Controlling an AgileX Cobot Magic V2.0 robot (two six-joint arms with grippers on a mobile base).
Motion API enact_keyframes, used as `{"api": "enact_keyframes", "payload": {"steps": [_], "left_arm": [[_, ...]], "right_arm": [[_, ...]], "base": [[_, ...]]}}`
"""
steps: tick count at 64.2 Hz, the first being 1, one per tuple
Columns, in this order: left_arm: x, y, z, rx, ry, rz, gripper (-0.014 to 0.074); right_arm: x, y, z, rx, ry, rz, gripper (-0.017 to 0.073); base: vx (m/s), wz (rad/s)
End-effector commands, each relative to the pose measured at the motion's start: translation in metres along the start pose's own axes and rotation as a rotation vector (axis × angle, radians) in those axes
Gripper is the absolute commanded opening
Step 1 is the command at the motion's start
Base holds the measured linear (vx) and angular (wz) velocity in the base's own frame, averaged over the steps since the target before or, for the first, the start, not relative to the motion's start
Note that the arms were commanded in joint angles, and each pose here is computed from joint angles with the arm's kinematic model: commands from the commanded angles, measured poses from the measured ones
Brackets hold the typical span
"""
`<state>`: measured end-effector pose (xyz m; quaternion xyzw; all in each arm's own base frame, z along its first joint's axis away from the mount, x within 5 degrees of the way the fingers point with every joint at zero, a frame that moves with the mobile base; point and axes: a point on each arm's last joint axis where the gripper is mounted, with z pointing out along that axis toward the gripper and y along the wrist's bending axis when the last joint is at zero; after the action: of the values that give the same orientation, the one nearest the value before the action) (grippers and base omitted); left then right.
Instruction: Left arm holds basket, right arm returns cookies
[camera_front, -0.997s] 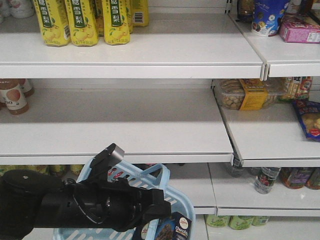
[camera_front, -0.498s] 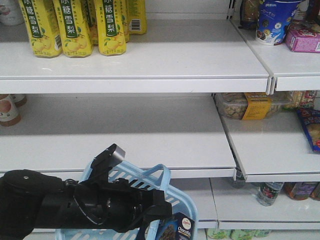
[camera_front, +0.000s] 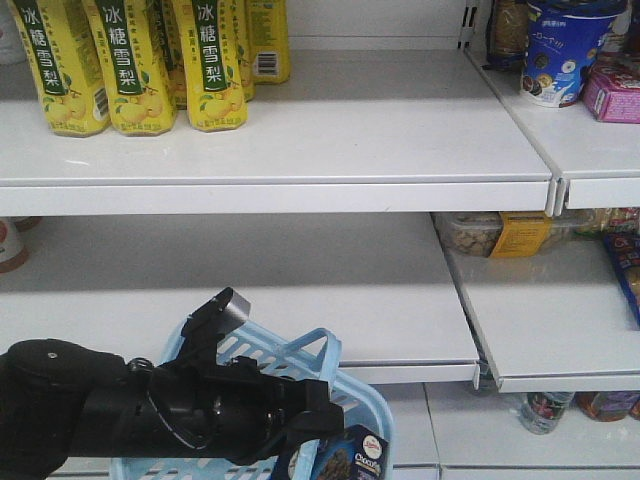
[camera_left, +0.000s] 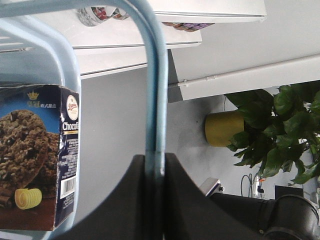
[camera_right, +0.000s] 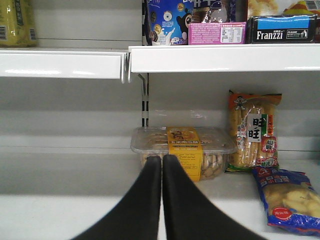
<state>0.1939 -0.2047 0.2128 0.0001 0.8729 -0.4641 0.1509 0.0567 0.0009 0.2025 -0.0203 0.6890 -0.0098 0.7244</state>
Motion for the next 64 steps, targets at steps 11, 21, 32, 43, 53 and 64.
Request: {"api": "enact_keyframes", "payload": {"steps": [11, 21, 32, 43, 53, 64], "left_arm": [[-0.0050, -0.0209, -0.0095, 0.100, -0.026, -0.004, -0.0006], [-0.0050, -0.0209, -0.0095, 0.100, -0.026, -0.004, -0.0006], [-0.0050, -0.0209, -0.0095, 0.100, -0.026, -0.004, -0.0006], [-0.0050, -0.0209, -0.0095, 0.100, -0.026, -0.004, -0.0006], [-0.0050, -0.0209, -0.0095, 0.100, -0.026, -0.004, -0.0006], [-0.0050, -0.0209, -0.0095, 0.100, -0.026, -0.004, -0.0006]], "right_arm": [[-0.0065, -0.0002, -0.0012, 0.005, -0.083, -0.005, -0.0008], [-0.0068, -0.0002, -0.0012, 0.005, -0.085, -0.005, -0.0008], [-0.0068, -0.0002, -0.0012, 0.005, -0.085, -0.005, -0.0008], [-0.0068, -0.0002, -0.0012, 0.005, -0.085, -0.005, -0.0008], [-0.0068, -0.0002, -0.0012, 0.005, -0.085, -0.005, -0.0008], [-0.0068, -0.0002, -0.0012, 0.005, -0.085, -0.005, -0.0008]], "base": [[0.06, 0.00], [0.05, 0.01], [0.05, 0.02], [0.05, 0.01], [0.04, 0.02], [0.01, 0.02]]}}
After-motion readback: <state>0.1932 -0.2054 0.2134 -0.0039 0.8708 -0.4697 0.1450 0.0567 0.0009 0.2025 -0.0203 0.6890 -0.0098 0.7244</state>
